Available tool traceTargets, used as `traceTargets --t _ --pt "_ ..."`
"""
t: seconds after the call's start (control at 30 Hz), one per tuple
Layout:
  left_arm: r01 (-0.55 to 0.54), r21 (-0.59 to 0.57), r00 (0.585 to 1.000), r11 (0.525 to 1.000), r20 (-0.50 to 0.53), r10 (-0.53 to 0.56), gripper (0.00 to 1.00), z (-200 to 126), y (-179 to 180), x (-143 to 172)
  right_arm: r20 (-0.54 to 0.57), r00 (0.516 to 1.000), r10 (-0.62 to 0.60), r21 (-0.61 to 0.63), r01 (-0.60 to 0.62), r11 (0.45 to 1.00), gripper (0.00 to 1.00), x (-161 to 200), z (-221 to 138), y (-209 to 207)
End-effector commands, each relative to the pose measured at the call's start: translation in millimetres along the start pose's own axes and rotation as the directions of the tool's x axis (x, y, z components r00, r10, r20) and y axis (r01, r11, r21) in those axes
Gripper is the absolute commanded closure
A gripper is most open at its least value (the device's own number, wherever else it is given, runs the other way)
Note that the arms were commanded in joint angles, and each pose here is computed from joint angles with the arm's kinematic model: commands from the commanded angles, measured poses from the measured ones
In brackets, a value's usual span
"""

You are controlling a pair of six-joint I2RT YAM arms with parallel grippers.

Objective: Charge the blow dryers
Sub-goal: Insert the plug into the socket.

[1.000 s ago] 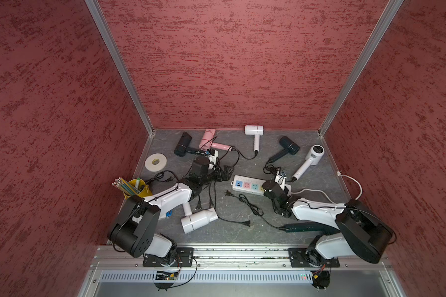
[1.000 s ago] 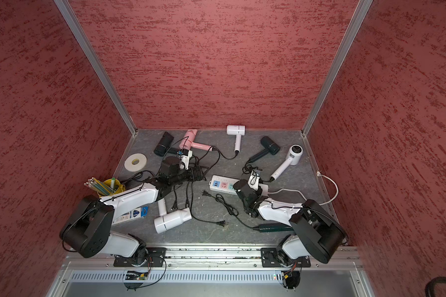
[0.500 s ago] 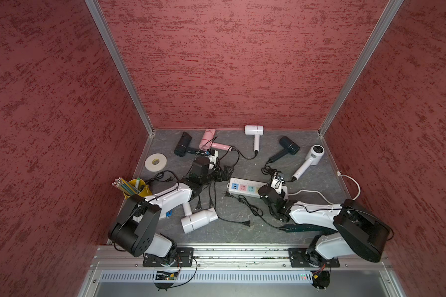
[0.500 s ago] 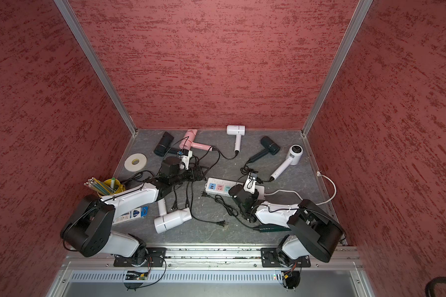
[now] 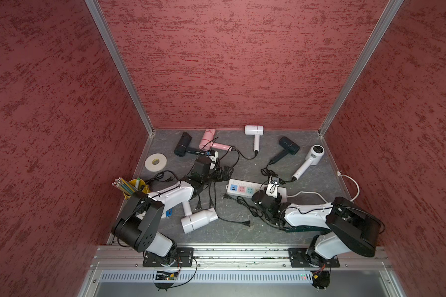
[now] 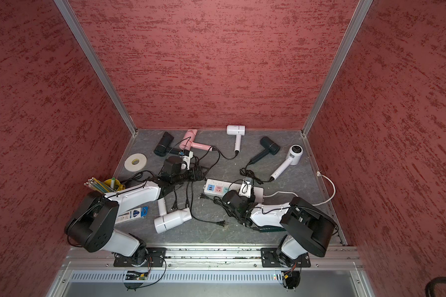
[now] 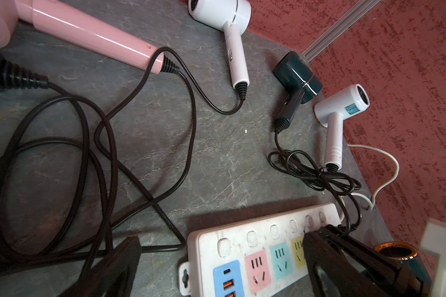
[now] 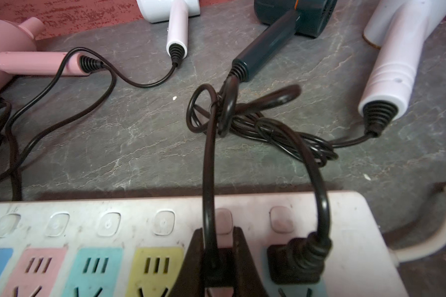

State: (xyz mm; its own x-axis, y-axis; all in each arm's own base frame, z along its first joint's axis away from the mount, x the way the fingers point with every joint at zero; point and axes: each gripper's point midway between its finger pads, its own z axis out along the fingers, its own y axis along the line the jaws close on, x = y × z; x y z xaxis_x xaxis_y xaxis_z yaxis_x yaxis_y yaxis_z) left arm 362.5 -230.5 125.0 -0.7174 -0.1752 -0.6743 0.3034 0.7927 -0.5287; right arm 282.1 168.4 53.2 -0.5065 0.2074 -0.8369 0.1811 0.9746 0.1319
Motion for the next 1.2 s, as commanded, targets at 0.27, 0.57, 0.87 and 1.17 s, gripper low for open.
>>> traceTargets --t 0.27,0.57,0.87,1.17 --pt "0.005 -0.015 1.000 1.000 -0.008 -0.005 0.00 3.1 -0.3 -3.1 -0.332 0.934 -0.132 0.000 0.140 0.990 1.00 92.8 -11.0 -41.7" --pt "0.005 -0.014 1.000 1.000 -0.010 -0.005 0.00 3.1 -0.7 -3.3 -0.348 0.927 -0.140 0.031 0.160 0.987 1.00 98.5 -5.7 -42.3" --pt "-0.001 -0.013 1.000 1.000 -0.003 0.001 0.00 0.9 -2.1 -5.6 -0.265 0.961 -0.084 0.121 0.120 0.985 1.00 66.0 3.0 -53.5" --pt "-0.008 -0.011 1.000 1.000 0.010 0.008 0.00 -2.9 -4.3 -7.7 -0.157 0.986 -0.049 0.160 0.074 0.984 1.00 25.6 20.4 -53.8"
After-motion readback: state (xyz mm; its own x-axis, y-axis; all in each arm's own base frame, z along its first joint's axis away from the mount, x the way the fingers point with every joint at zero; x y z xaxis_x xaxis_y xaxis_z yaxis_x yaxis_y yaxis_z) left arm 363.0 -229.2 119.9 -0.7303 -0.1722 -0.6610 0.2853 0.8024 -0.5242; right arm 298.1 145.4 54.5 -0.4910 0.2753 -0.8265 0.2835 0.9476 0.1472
